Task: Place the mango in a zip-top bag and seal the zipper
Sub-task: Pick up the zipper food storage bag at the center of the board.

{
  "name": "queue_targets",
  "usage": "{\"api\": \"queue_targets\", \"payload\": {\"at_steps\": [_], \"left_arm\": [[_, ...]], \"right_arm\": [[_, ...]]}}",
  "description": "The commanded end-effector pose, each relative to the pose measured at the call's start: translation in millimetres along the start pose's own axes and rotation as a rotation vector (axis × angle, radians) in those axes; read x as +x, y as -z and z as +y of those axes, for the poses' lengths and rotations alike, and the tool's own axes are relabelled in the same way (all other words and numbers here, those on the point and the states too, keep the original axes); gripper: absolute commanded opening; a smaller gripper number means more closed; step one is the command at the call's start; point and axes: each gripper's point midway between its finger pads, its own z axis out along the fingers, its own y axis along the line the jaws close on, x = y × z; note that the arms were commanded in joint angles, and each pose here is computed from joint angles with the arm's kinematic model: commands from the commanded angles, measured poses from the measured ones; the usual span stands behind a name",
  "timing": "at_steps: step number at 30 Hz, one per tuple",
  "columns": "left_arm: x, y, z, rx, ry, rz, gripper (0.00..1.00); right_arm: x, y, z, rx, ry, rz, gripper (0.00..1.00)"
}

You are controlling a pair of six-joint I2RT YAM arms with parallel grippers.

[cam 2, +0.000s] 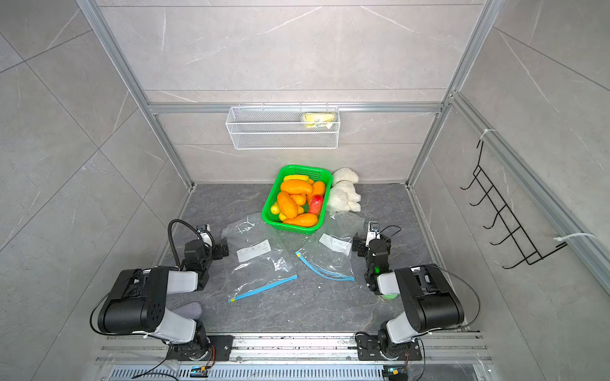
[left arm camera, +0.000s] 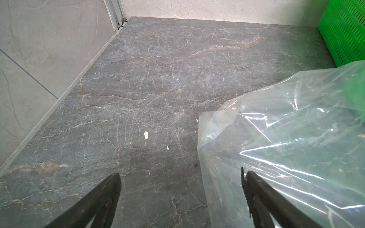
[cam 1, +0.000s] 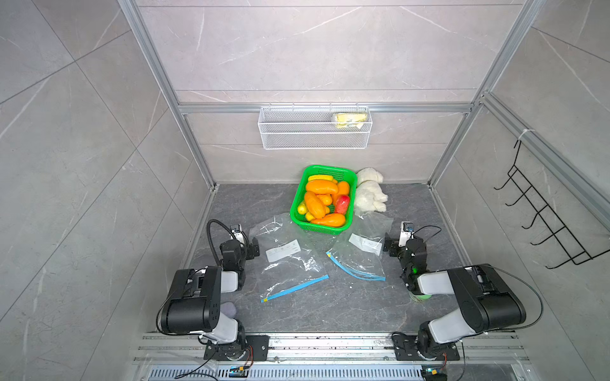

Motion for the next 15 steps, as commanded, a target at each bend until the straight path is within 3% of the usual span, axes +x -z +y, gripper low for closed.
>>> {"api": "queue_targets", "payload": {"at_steps": [1,15], "left_arm": [[-23.0,-0.1,-1.4,0.012,-0.007,-0.073,1.0],[-22.9,-0.6,-1.6,0.013,-0.008,-0.07,1.0]], "right_arm": [[-9.5,-3.1,3.9,-0.013,-0.003,-0.026,0.99],[-9.4,-3.1,4.0,-0.014,-0.003,-0.026,1.0]]}}
